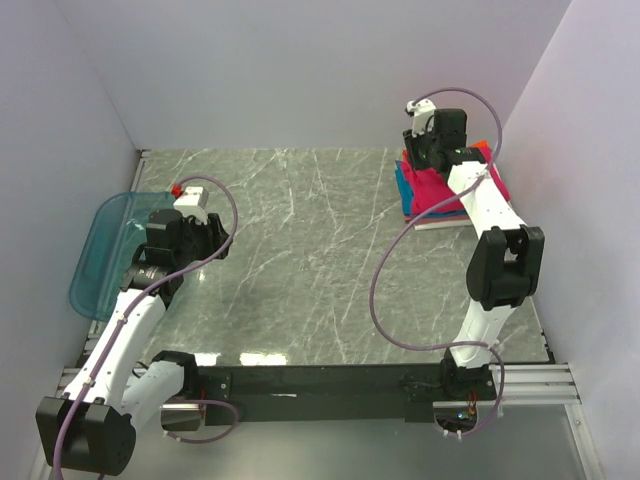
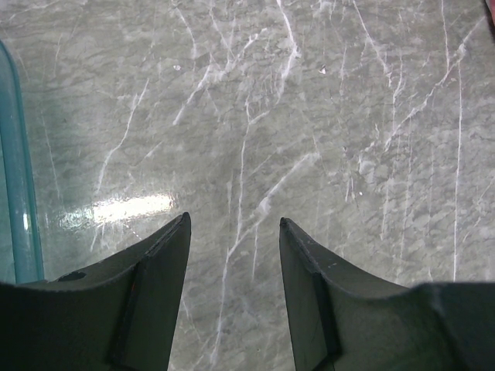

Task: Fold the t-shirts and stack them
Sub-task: Neatly place the folded tshirt to the corner, then reset both grippers

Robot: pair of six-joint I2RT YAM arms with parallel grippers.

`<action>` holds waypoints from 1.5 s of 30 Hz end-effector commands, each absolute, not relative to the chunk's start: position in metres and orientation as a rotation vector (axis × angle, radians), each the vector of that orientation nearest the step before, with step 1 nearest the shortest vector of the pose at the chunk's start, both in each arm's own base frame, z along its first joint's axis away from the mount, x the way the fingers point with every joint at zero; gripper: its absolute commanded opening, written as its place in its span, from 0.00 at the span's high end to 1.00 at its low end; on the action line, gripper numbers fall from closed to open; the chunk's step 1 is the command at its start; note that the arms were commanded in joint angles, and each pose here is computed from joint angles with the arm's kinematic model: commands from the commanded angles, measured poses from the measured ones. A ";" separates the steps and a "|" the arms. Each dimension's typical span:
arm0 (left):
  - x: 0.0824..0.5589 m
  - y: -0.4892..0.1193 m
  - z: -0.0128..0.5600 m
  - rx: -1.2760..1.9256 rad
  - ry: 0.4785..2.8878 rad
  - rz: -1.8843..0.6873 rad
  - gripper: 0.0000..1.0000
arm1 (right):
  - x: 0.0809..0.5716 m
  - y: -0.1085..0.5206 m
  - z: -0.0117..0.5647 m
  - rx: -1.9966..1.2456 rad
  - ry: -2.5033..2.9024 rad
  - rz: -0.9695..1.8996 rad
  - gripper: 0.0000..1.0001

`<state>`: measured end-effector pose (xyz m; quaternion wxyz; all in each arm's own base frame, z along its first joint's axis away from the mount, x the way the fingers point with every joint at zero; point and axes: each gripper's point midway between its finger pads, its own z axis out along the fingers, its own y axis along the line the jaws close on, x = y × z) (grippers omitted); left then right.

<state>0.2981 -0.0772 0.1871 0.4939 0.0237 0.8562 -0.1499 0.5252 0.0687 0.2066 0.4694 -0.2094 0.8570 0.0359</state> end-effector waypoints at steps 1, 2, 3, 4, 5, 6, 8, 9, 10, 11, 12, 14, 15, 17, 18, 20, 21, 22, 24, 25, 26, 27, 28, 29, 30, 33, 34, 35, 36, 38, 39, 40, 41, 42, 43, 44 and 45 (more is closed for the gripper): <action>0.300 -0.080 0.195 0.090 2.042 -0.380 0.45 | 0.525 0.044 0.191 -0.449 2.141 -0.065 0.65; 0.300 -0.081 0.195 0.092 2.042 -0.383 0.45 | 0.524 0.040 0.187 -0.443 2.158 -0.084 0.64; 0.300 -0.081 0.194 0.090 2.045 -0.381 0.45 | 0.523 0.038 0.181 -0.442 2.171 -0.099 0.64; 0.300 -0.081 0.195 0.091 2.044 -0.383 0.45 | 0.523 0.036 0.176 -0.442 2.181 -0.111 0.64; 0.300 -0.081 0.195 0.091 2.044 -0.381 0.45 | 0.522 0.035 0.168 -0.444 2.206 -0.114 0.64; 0.300 -0.081 0.195 0.091 2.042 -0.381 0.45 | 0.522 0.035 0.165 -0.441 2.215 -0.115 0.64; 0.300 -0.081 0.195 0.089 2.043 -0.382 0.45 | 0.522 0.034 0.153 -0.443 2.247 -0.128 0.63; 0.300 -0.081 0.195 0.090 2.043 -0.384 0.45 | 0.523 0.032 0.151 -0.436 2.254 -0.135 0.62; 0.300 -0.081 0.195 0.089 2.041 -0.382 0.45 | 0.523 0.032 0.147 -0.439 2.260 -0.135 0.61; 0.300 -0.081 0.195 0.090 2.043 -0.384 0.45 | 0.523 0.032 0.143 -0.441 2.267 -0.134 0.61; 0.300 -0.081 0.195 0.090 2.044 -0.384 0.45 | 0.523 0.028 0.141 -0.435 2.276 -0.166 0.60; 0.301 -0.081 0.194 0.091 2.045 -0.383 0.45 | 0.523 0.027 0.137 -0.438 2.288 -0.177 0.60; 0.301 -0.081 0.195 0.091 2.044 -0.383 0.45 | 0.522 0.027 0.135 -0.441 2.294 -0.177 0.60; 0.301 -0.081 0.194 0.091 2.045 -0.383 0.45 | 0.520 0.027 0.131 -0.449 2.306 -0.174 0.61; 0.300 -0.081 0.195 0.094 2.042 -0.386 0.45 | 0.520 0.028 0.130 -0.454 2.307 -0.177 0.65; 0.300 -0.081 0.196 0.093 2.041 -0.385 0.45 | 0.518 0.030 0.128 -0.461 2.314 -0.166 0.72; 0.300 -0.081 0.196 0.094 2.041 -0.386 0.45 | 0.517 0.031 0.127 -0.467 2.319 -0.160 0.83; 0.300 -0.081 0.195 0.094 2.041 -0.386 0.45 | 0.516 0.033 0.126 -0.478 2.322 -0.154 0.89; 0.300 -0.081 0.196 0.092 2.041 -0.385 0.45 | 0.515 0.033 0.125 -0.483 2.324 -0.156 1.00; 0.300 -0.082 0.196 0.095 2.039 -0.388 0.45 | 0.514 0.035 0.124 -0.487 2.327 -0.150 1.00; 0.300 -0.082 0.196 0.095 2.039 -0.388 0.45 | 0.513 0.037 0.124 -0.494 2.329 -0.139 1.00; 0.300 -0.082 0.196 0.095 2.038 -0.388 0.45 | 0.512 0.036 0.123 -0.494 2.333 -0.138 1.00; 0.300 -0.082 0.196 0.095 2.039 -0.388 0.45 | 0.512 0.041 0.122 -0.511 2.333 -0.109 1.00; 0.299 -0.082 0.197 0.096 2.036 -0.389 0.45 | 0.510 0.043 0.120 -0.518 2.344 -0.095 1.00; 0.299 -0.082 0.197 0.096 2.036 -0.389 0.45 | 0.509 0.047 0.118 -0.525 2.347 -0.068 1.00; 0.299 -0.081 0.197 0.095 2.035 -0.388 0.45 | 0.508 0.056 0.108 -0.548 2.381 -0.006 1.00; 0.299 -0.081 0.197 0.095 2.035 -0.388 0.45 | 0.508 0.058 0.102 -0.552 2.396 0.001 1.00; 0.299 -0.081 0.196 0.094 2.038 -0.386 0.45 | 0.510 0.057 0.106 -0.548 2.394 0.006 0.95; 0.299 -0.081 0.197 0.092 2.036 -0.383 0.45 | 0.510 0.057 0.108 -0.548 2.389 0.003 0.88; 0.299 -0.080 0.199 0.091 2.027 -0.383 0.45 | 0.510 0.057 0.128 -0.544 2.331 -0.010 0.67; 0.299 -0.080 0.199 0.092 2.027 -0.382 0.44 | 0.509 0.055 0.139 -0.541 2.304 -0.021 0.63; 0.298 -0.080 0.202 0.091 2.017 -0.381 0.44 | 0.507 0.056 0.163 -0.537 2.250 -0.027 0.59; 0.299 -0.080 0.204 0.091 2.006 -0.384 0.44 | 0.502 0.056 0.173 -0.539 2.235 -0.024 0.53; 0.298 -0.082 0.206 0.091 1.997 -0.396 0.42 | 0.497 0.056 0.184 -0.546 2.214 -0.026 0.52; 0.297 -0.082 0.211 0.088 1.978 -0.402 0.40 | 0.488 0.057 0.210 -0.551 2.167 -0.019 0.50; 0.299 -0.083 0.216 0.076 1.952 -0.410 0.36 | 0.478 0.057 0.215 -0.556 2.158 -0.011 0.46; 0.299 -0.083 0.219 0.059 1.938 -0.419 0.24 | 0.470 0.058 0.224 -0.558 2.133 -0.007 0.45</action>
